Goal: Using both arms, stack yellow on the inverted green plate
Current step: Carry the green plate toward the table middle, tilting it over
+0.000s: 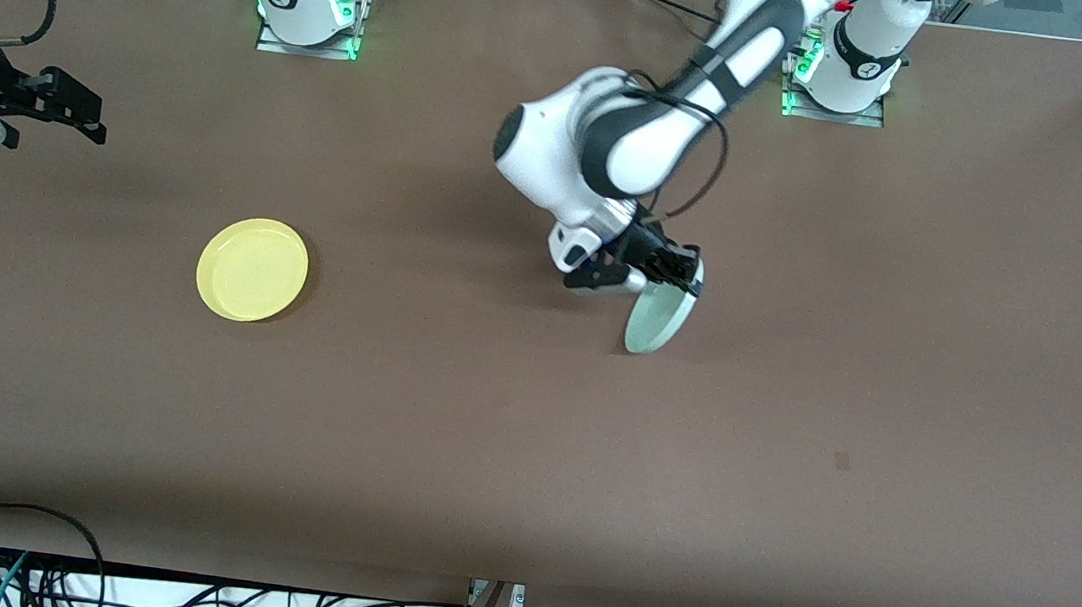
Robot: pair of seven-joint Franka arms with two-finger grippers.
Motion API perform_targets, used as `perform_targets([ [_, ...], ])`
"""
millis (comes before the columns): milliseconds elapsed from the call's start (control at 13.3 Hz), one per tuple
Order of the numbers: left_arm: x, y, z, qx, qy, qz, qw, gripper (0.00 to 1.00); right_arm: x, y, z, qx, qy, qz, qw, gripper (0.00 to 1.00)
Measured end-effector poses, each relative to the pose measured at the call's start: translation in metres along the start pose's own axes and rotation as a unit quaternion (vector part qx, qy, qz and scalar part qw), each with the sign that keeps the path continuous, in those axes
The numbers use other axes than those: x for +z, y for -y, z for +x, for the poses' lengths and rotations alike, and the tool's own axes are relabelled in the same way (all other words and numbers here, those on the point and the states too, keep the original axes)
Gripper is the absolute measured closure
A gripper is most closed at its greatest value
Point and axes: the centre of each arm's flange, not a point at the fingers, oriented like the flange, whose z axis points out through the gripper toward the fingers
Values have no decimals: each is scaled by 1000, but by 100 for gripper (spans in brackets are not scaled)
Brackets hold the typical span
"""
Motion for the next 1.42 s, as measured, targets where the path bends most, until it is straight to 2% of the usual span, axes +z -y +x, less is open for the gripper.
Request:
perform_targets([
  [225,-44,-49,-28,4,-62,55,997,97,0,0,0,0,0,0,1000,0],
  [300,-58,-67,-36,7,-94,77,993,97,0,1,0,-1,0,0,1000,0],
  [449,-77,-109,-53,15,-161,127,979,97,0,1,0,-1,0,0,1000,0],
  [674,-80,-152,-68,33,-231,193,953,97,0,1,0,-1,0,0,1000,0],
  [824,-84,-161,-67,48,-255,212,942,97,0,1,0,-1,0,0,1000,0],
  [1124,-99,-178,-77,64,-279,206,936,97,0,1,0,-1,0,0,1000,0],
  [1423,-99,-203,-96,76,-297,223,925,97,0,1,0,-1,0,0,1000,0],
])
